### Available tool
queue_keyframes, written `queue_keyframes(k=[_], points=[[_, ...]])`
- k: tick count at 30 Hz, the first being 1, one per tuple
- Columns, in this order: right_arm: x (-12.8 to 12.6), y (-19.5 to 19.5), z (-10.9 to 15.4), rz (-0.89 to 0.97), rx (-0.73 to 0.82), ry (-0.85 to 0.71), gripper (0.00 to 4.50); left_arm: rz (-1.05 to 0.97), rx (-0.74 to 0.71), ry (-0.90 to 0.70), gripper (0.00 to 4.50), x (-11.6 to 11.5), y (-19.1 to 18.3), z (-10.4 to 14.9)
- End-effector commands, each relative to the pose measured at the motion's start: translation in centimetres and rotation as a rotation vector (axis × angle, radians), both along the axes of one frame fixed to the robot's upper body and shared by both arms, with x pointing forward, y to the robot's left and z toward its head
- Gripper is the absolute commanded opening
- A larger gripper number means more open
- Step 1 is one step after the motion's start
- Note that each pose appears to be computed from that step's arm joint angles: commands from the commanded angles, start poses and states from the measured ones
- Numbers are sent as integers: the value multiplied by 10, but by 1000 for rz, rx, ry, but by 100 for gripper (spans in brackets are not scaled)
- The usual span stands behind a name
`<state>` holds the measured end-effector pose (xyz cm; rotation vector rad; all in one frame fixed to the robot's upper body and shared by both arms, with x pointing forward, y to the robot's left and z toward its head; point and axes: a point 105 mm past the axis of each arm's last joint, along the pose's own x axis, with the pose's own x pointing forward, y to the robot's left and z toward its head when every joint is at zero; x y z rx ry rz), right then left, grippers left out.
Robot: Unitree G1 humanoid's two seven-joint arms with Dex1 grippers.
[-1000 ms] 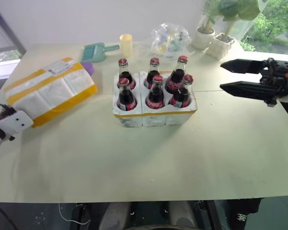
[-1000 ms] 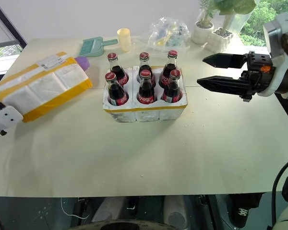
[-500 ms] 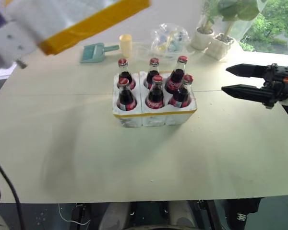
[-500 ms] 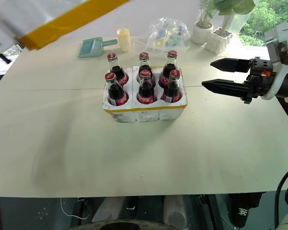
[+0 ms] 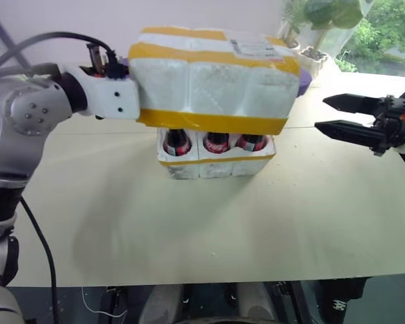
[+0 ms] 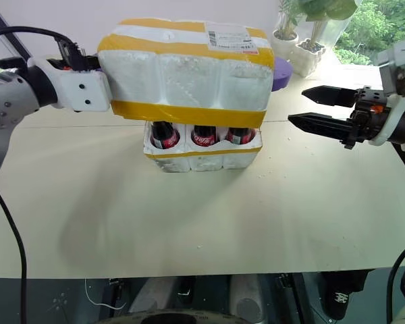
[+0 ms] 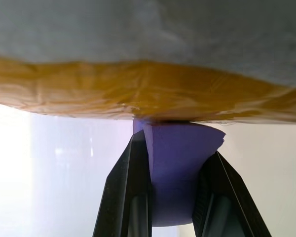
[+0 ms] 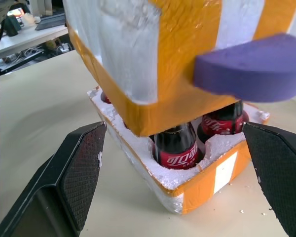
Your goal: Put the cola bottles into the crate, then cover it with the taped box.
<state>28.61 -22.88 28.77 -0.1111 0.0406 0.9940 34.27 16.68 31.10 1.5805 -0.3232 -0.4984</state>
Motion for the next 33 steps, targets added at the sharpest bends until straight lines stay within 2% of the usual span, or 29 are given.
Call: queue_keyframes(k=[1, 3, 5, 7, 11, 14, 16, 21, 23, 25, 27, 28, 29, 31, 33], points=[[-6, 2, 14, 6, 11, -69, 450, 10, 121, -76, 43, -7, -1, 3], [-6, 2, 15, 7, 14, -74, 450, 1, 137, -76, 43, -8, -5, -5], [-6, 3, 15, 7, 15, -76, 450, -17, 125, -55, 144, -9, -11, -14], [-5, 3, 15, 5, 14, -78, 450, -24, 122, -39, 227, -11, -14, -21], [-4, 2, 15, 3, 14, -80, 450, 17, 116, -29, 443, -11, -4, -28], [-3, 3, 14, 3, 11, -79, 450, 53, 94, 4, 448, -11, 8, -33], [-3, 2, 11, 2, 5, -74, 450, 79, 12, 41, 448, -13, 18, -32], [-4, -1, 8, -4, -1, -63, 450, 87, -211, 114, 448, -22, 40, -22], [-5, -3, 4, -8, -11, -52, 450, 78, -392, 204, 448, -28, 59, -16], [-7, -6, 1, -9, -30, -40, 450, 32, -545, 356, 448, -41, 72, -18], [-7, -8, -3, -6, -56, -28, 450, 0, -776, 641, 448, -61, 88, -21], [-8, -8, -6, -1, -72, -21, 450, -23, -867, 801, 448, -74, 94, -22], [-9, -9, -8, 5, -88, -12, 450, -72, -922, 896, 448, -86, 97, -17], [-10, -10, -13, 23, -127, -5, 450, -75, -1034, 1007, 448, -94, 110, -7], [-11, -10, -13, 32, -140, -9, 450, -89, -1083, 1037, 448, -97, 117, 1]])
